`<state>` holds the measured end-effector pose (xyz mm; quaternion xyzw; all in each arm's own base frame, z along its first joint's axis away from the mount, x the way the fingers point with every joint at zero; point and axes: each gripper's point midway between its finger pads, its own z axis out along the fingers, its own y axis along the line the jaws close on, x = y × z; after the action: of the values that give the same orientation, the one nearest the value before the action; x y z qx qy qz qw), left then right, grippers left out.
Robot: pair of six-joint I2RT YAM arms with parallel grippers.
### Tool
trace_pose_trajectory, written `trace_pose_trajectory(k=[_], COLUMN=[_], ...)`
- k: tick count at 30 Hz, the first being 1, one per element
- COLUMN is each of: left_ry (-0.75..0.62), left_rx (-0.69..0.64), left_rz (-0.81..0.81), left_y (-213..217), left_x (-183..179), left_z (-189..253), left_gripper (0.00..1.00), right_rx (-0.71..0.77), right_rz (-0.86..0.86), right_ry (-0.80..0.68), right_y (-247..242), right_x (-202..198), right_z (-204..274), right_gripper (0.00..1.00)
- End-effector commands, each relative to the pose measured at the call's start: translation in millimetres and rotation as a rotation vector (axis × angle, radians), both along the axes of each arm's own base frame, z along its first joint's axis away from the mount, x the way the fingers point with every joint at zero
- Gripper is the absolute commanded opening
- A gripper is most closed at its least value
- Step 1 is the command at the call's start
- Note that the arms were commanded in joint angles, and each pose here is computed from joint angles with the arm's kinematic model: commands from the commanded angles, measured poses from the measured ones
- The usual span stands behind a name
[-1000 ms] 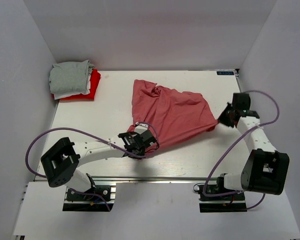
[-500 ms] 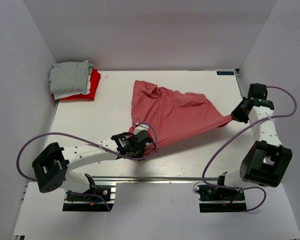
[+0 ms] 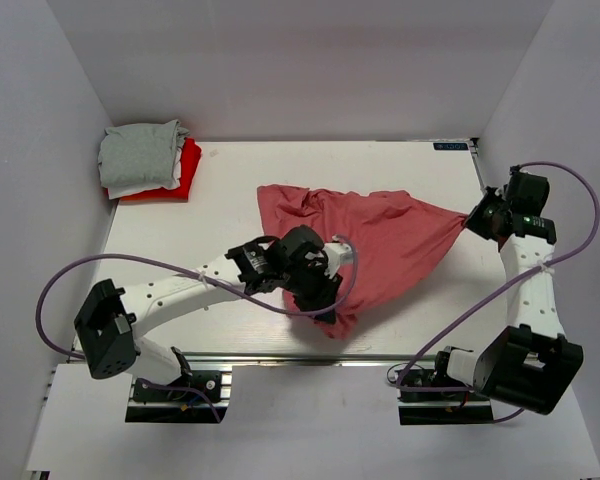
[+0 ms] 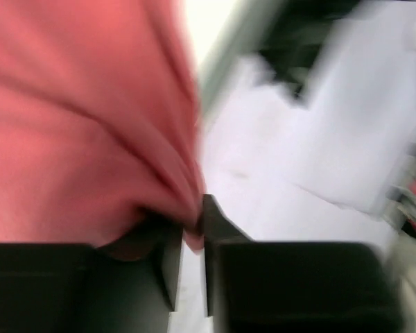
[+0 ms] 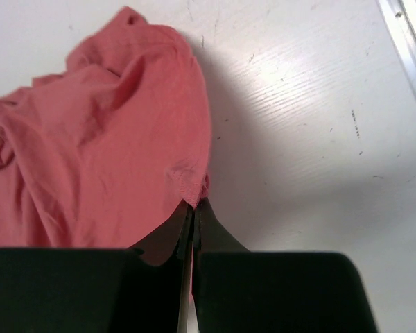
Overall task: Fold and stack the t-shirts
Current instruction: Flatten out the tshirt
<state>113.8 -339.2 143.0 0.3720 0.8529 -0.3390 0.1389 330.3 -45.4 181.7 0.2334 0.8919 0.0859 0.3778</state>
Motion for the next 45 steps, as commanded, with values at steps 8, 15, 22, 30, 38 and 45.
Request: trace_pose_trajectory(k=[8,15,22,30,38,45], left_ry=[0.177,0.295,0.036,0.029,0.128,0.207], left_rx=[0.040,0.156,0.291,0.343,0.232,0.174], left_rz=[-0.108,-0.054,0.153,0.243,0.126,0.058], left_y=[-18.9,-19.8,23.4,61.8,31.7,24.6], left_x=[4.0,46.0,73.9,55.8,37.3,16.2], left_z=[-8.4,-76.8,-54.4,-58.5,-78.1,-85.1], left_gripper=[0.17,0.09,0.79,0.98,0.88,0.58], right_rx=[-0.041,-0.074,-0.069,-0.054,-0.047,-0.060], right_rz=[0.019,-0.018,-0.020,-0.006,-0.001,-0.015], right_ry=[-0.037,0.010,0.020,0.048,0.061,0.069], right_y=[-0.9,-10.1,-10.8,-8.2,-6.4,-9.3], right_x=[-1.2,-6.5,-4.5,-2.0,-4.0,-5.4], right_z=[18.4,8.7,1.1,-10.9,-16.9,-17.5], right_gripper=[0.00,0.00,0.00,0.00,0.00,0.00])
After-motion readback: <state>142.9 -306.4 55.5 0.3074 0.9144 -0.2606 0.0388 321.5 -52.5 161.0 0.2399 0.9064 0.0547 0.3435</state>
